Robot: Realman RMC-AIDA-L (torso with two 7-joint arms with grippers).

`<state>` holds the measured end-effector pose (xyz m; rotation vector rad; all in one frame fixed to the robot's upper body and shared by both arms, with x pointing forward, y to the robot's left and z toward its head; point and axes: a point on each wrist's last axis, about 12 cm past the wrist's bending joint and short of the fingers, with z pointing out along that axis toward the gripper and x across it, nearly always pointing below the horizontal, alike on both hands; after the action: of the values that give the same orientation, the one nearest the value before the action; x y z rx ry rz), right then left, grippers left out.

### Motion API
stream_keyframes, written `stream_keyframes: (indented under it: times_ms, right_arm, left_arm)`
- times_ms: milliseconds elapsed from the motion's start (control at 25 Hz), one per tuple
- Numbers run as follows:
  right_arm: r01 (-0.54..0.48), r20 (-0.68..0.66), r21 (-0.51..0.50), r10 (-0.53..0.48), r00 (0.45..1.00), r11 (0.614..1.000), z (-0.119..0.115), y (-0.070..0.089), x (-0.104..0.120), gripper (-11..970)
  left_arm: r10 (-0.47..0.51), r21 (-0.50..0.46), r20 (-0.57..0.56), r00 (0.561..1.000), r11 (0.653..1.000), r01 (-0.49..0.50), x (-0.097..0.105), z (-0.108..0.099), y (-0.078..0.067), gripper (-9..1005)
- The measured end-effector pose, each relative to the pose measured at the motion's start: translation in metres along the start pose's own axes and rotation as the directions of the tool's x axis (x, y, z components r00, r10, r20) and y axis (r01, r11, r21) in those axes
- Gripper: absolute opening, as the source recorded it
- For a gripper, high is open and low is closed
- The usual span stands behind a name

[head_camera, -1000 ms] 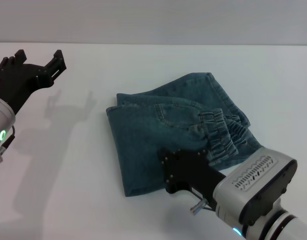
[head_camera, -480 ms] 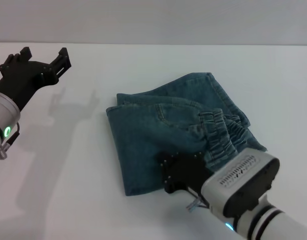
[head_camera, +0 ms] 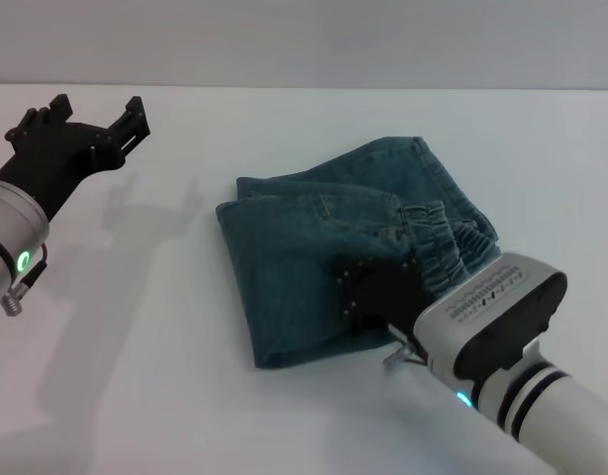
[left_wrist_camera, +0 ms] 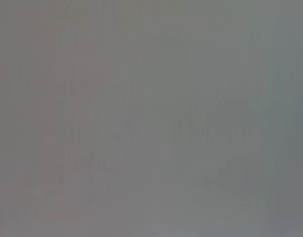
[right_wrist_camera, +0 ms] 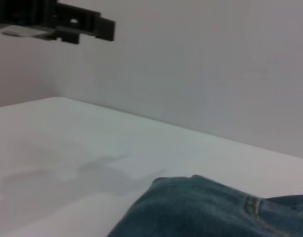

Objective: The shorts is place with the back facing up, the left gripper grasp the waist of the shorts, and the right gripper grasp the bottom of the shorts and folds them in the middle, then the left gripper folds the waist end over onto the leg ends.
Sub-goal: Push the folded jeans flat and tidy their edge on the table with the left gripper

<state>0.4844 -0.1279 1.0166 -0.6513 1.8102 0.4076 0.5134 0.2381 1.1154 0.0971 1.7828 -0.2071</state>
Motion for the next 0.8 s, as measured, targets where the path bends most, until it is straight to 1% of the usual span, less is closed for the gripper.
stream_keyframes:
  times_ms: [240,480,720,800]
  right_arm:
    - [-0.02,0.033,0.008,0.019,0.999,1.0,0.01,-0.014,-0.002,0]
    - [-0.004,0.06,-0.018,0.005,0.998,1.0,0.015,-0.011,-0.008,0]
    - [0.028,0.063,-0.034,-0.026,0.998,0.999,0.024,-0.013,-0.014,0]
    - [0.033,0.082,-0.033,-0.03,0.996,0.999,0.024,-0.013,-0.017,0]
  left_arm:
    - [0.003,0.007,0.0,1.0,1.0,-0.003,-0.001,0.002,-0.001,847]
    - [0.003,0.007,-0.003,1.0,1.0,-0.003,0.0,0.002,-0.002,847]
    - [0.001,0.006,-0.007,1.0,1.0,-0.001,0.002,0.002,-0.001,846]
    - [0.001,0.007,-0.008,1.0,1.0,-0.001,0.002,0.002,-0.001,846]
